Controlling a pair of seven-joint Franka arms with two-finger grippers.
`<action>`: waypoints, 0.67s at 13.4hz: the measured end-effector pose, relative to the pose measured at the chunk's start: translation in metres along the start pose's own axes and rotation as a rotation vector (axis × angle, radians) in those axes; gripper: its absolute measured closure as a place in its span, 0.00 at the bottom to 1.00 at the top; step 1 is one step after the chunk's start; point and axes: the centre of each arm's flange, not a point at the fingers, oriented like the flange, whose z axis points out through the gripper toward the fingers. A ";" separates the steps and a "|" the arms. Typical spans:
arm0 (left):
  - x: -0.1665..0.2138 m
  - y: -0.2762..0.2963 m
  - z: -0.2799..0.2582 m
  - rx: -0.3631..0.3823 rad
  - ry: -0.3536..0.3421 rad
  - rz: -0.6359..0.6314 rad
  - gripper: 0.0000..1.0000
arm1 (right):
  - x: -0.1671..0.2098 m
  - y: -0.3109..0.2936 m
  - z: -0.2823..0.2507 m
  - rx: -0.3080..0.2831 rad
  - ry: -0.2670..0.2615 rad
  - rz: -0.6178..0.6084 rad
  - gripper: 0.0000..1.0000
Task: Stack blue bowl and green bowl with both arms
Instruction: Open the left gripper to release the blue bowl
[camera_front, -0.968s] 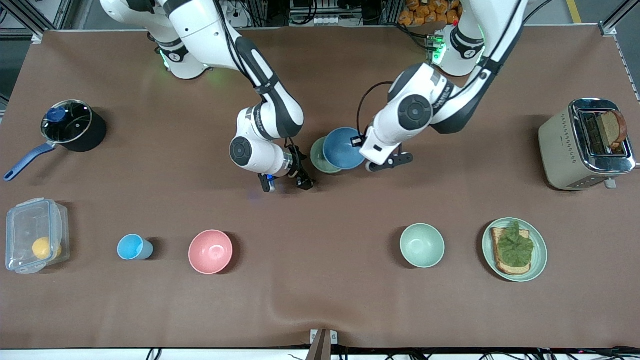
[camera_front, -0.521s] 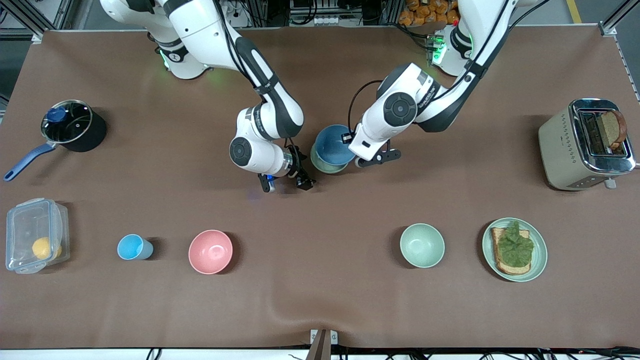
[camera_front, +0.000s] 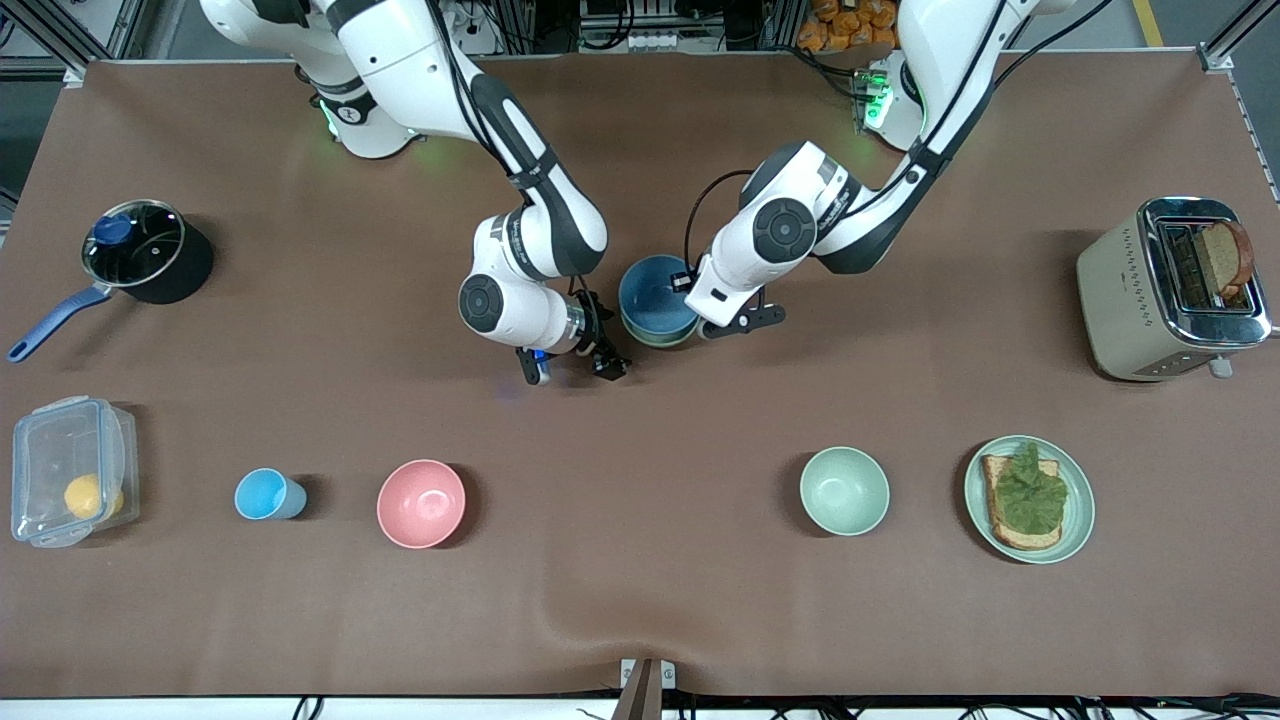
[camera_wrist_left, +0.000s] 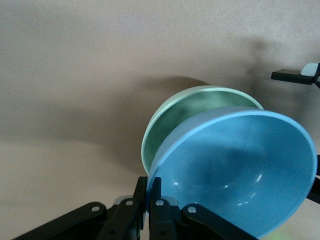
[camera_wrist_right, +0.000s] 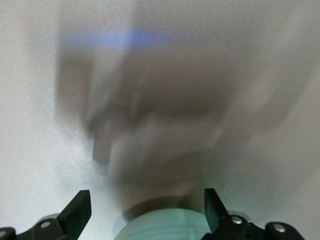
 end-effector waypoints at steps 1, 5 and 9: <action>0.001 0.000 0.004 -0.004 -0.001 -0.002 0.95 | 0.000 0.000 0.000 -0.004 -0.001 0.000 0.00; 0.004 -0.001 0.011 -0.003 -0.009 -0.006 0.95 | 0.003 0.000 -0.002 -0.013 -0.008 0.006 0.00; 0.006 -0.001 0.016 -0.008 -0.010 -0.009 0.95 | 0.003 -0.001 -0.003 -0.016 -0.011 0.007 0.00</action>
